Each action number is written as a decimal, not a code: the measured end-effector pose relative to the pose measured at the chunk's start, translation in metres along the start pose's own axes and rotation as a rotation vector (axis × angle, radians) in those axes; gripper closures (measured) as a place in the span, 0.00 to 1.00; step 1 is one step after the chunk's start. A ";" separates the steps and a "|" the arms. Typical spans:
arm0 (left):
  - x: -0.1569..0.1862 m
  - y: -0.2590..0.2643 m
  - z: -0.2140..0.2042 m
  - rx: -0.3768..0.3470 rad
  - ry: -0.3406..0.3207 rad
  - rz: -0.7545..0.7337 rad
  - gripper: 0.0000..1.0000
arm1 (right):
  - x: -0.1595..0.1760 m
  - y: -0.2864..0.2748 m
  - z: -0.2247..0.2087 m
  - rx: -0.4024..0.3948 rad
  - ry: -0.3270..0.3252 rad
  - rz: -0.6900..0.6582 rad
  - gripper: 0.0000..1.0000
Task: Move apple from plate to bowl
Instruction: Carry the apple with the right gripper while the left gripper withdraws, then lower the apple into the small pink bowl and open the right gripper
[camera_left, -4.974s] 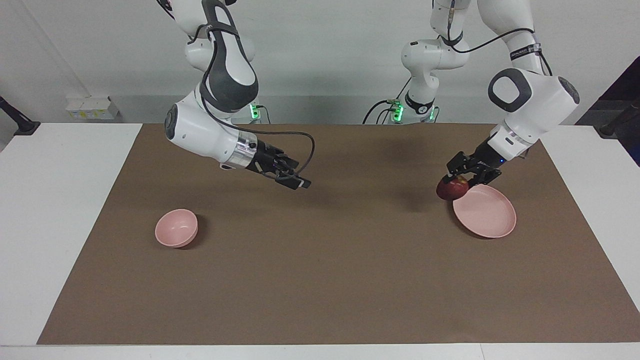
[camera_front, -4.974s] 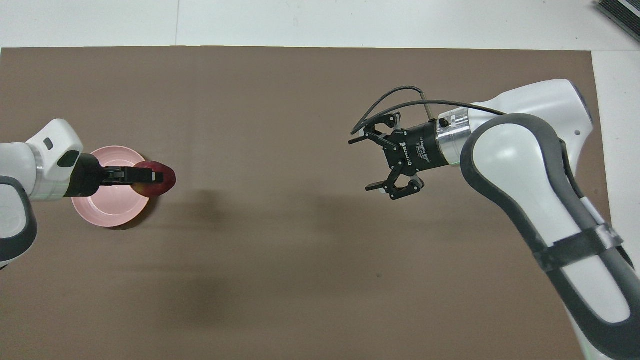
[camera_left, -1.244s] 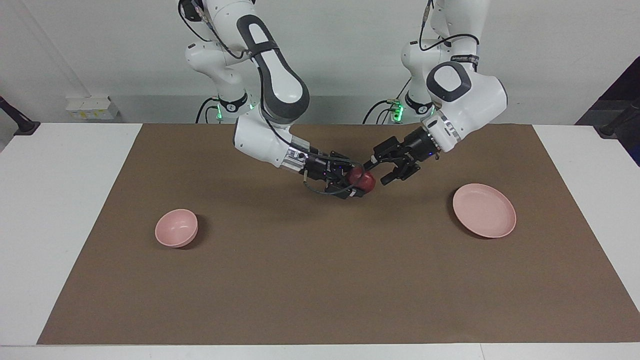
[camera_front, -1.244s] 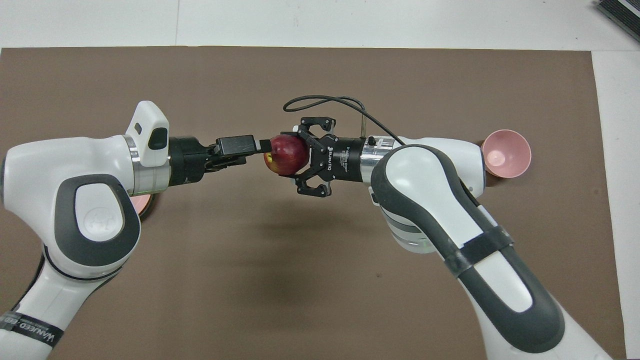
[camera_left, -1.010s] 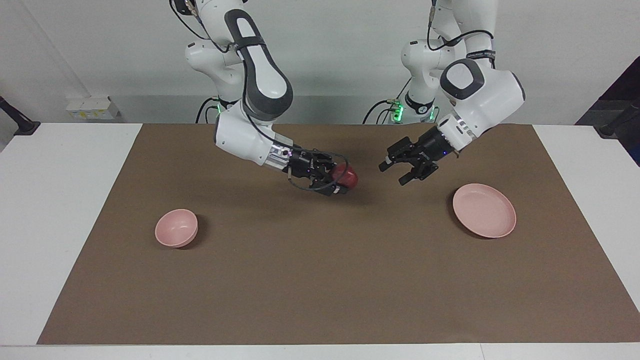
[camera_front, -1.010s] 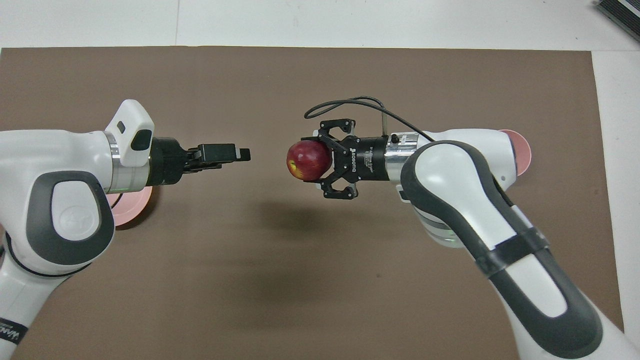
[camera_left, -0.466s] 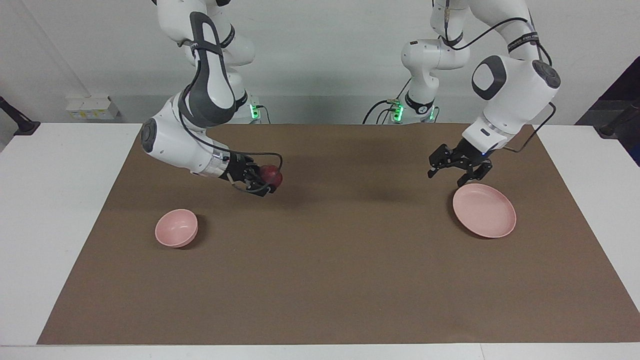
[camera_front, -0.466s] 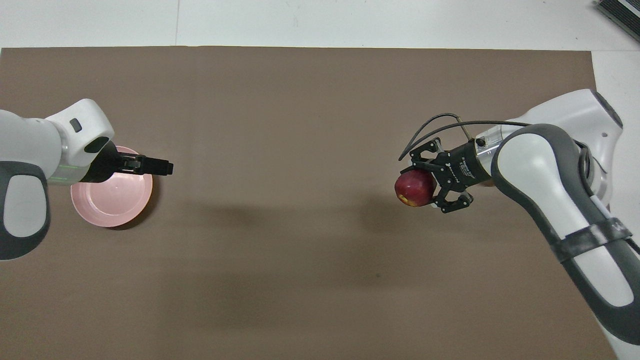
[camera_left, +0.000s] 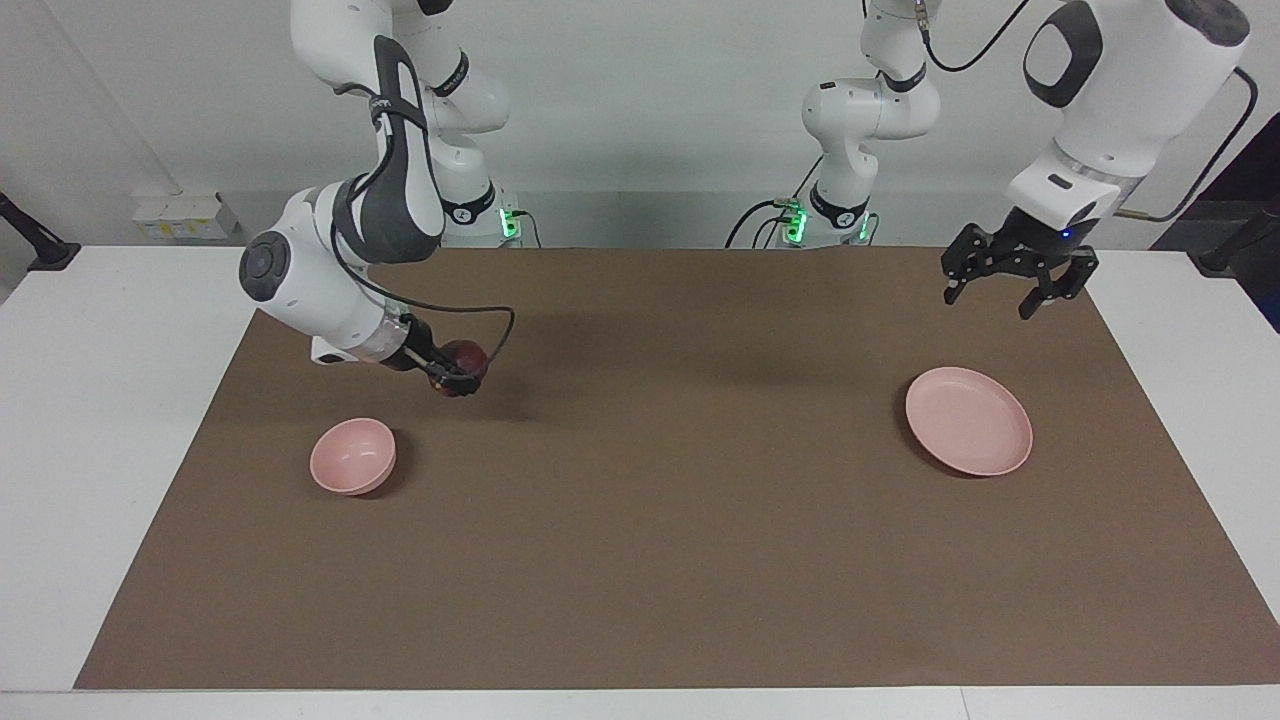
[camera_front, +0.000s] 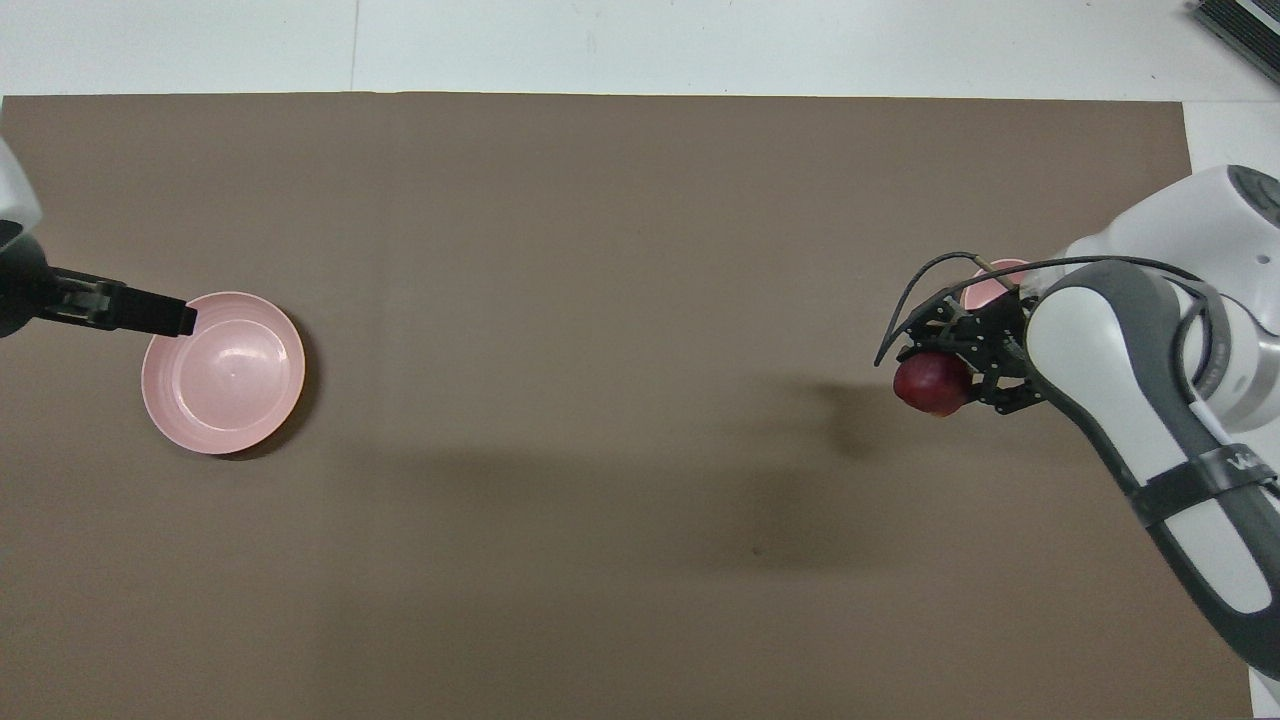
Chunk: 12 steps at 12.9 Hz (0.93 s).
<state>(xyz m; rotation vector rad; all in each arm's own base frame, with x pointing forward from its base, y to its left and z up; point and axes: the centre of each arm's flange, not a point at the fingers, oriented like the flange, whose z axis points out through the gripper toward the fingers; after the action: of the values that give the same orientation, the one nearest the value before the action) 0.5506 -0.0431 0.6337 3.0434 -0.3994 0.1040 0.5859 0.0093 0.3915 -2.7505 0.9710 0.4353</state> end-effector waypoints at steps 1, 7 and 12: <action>-0.005 -0.001 -0.018 0.003 -0.014 -0.003 0.00 | 0.012 0.014 -0.007 -0.011 0.022 -0.047 0.22; -0.020 -0.004 -0.061 0.040 -0.040 -0.006 0.00 | 0.070 0.071 -0.035 -0.074 0.231 -0.292 0.22; -0.023 -0.011 -0.056 0.043 -0.063 -0.052 0.00 | 0.094 0.065 -0.010 -0.088 0.303 -0.344 0.22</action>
<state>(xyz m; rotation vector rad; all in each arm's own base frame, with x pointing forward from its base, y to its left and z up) 0.5283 -0.0223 0.6873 3.1031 -0.3265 0.0144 0.6160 -0.0980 0.3638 -3.0397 0.5197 0.0044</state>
